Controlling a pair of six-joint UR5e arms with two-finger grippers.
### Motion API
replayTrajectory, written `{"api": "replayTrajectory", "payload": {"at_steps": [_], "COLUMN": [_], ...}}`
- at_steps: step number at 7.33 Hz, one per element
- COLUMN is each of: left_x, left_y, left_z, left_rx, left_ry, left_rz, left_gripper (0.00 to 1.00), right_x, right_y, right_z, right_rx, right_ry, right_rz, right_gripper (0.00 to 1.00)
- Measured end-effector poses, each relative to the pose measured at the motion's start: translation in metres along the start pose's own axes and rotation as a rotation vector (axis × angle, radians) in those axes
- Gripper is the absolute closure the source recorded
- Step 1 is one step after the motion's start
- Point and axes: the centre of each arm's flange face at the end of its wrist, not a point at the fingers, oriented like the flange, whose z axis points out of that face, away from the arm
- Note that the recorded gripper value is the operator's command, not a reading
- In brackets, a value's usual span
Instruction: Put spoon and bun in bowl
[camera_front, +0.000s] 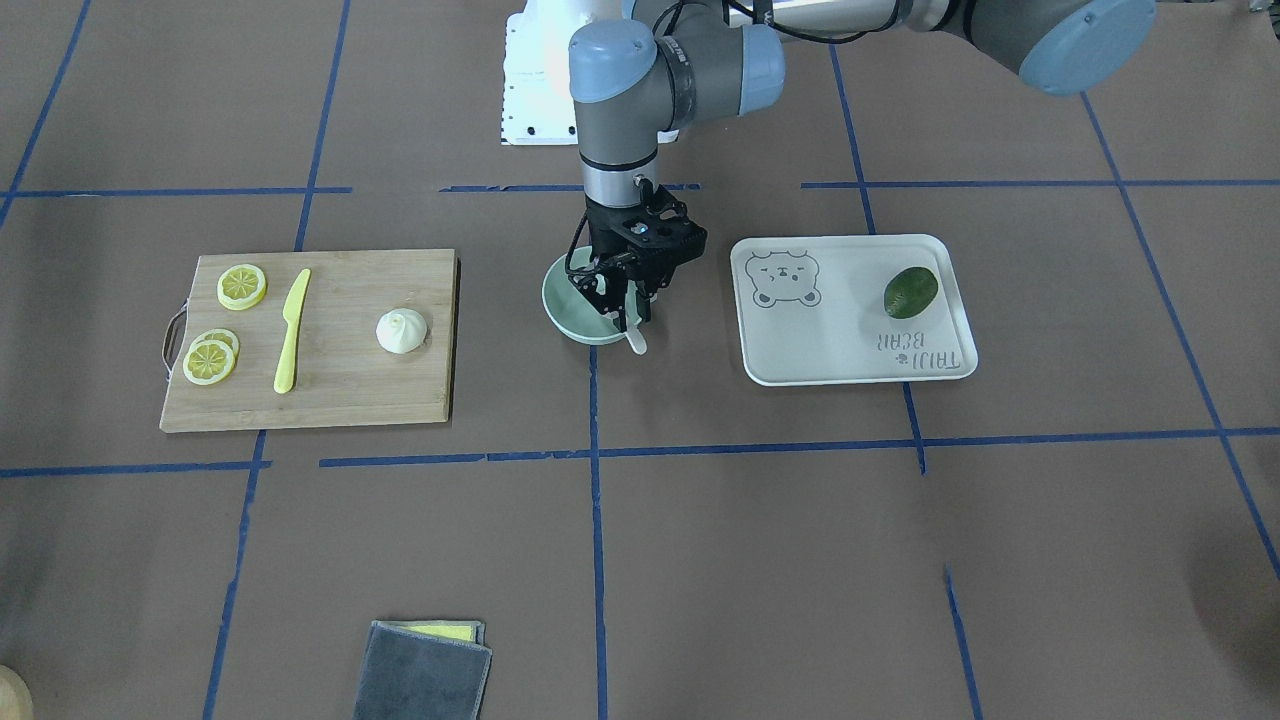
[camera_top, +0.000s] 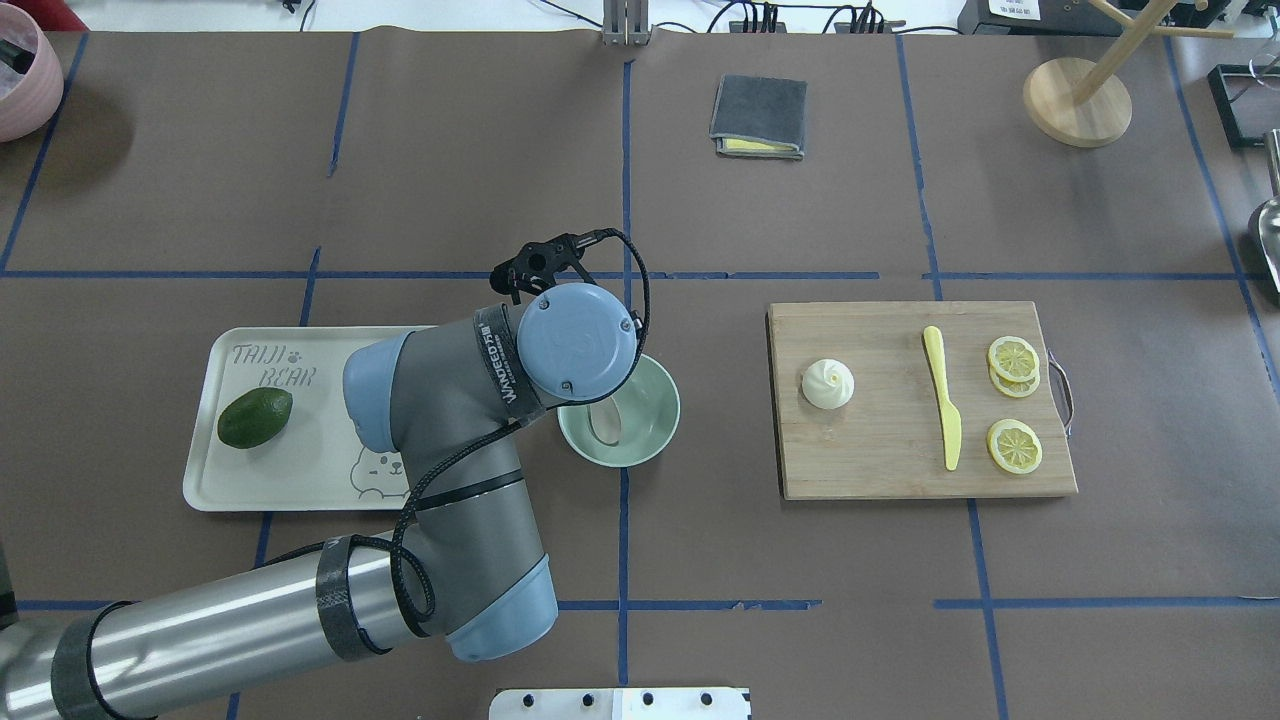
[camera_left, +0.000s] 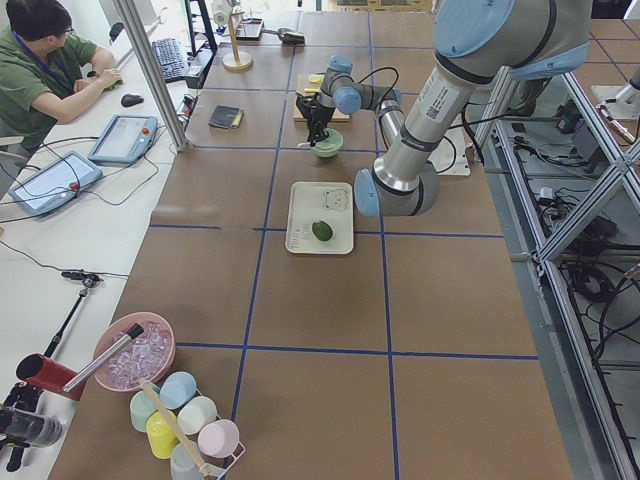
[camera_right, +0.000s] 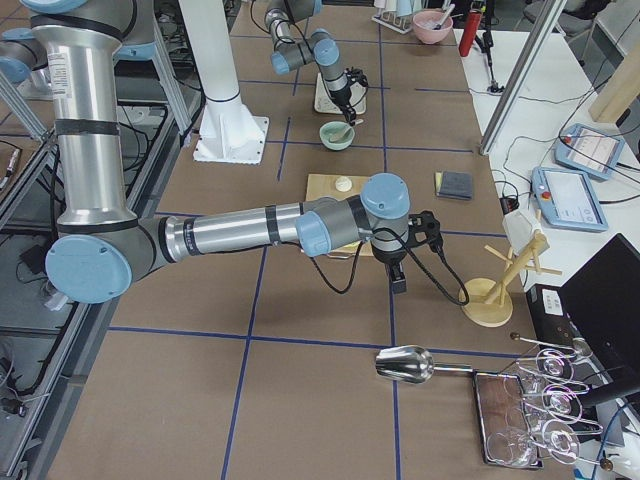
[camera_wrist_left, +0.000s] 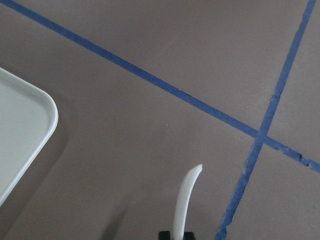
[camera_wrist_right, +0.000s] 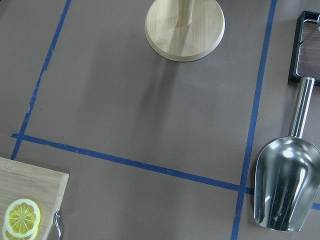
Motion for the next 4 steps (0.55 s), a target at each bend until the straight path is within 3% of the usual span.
{"api": "replayTrajectory", "payload": {"at_steps": [2, 4], "left_x": [-0.025, -0.067], "left_y": [-0.009, -0.074], "left_z": [-0.014, -0.046], "left_rx": [0.0, 0.036], "left_ry": [0.026, 0.059], "left_rz": [0.18, 0.471], "left_gripper": [0.0, 0.0], "right_x": [-0.004, -0.026], "right_y": [-0.003, -0.013], "right_z": [-0.001, 0.001], "right_rx": [0.004, 0.007], "right_ry": [-0.003, -0.015], "right_rz": [-0.006, -0.051], "right_gripper": [0.0, 0.0]}}
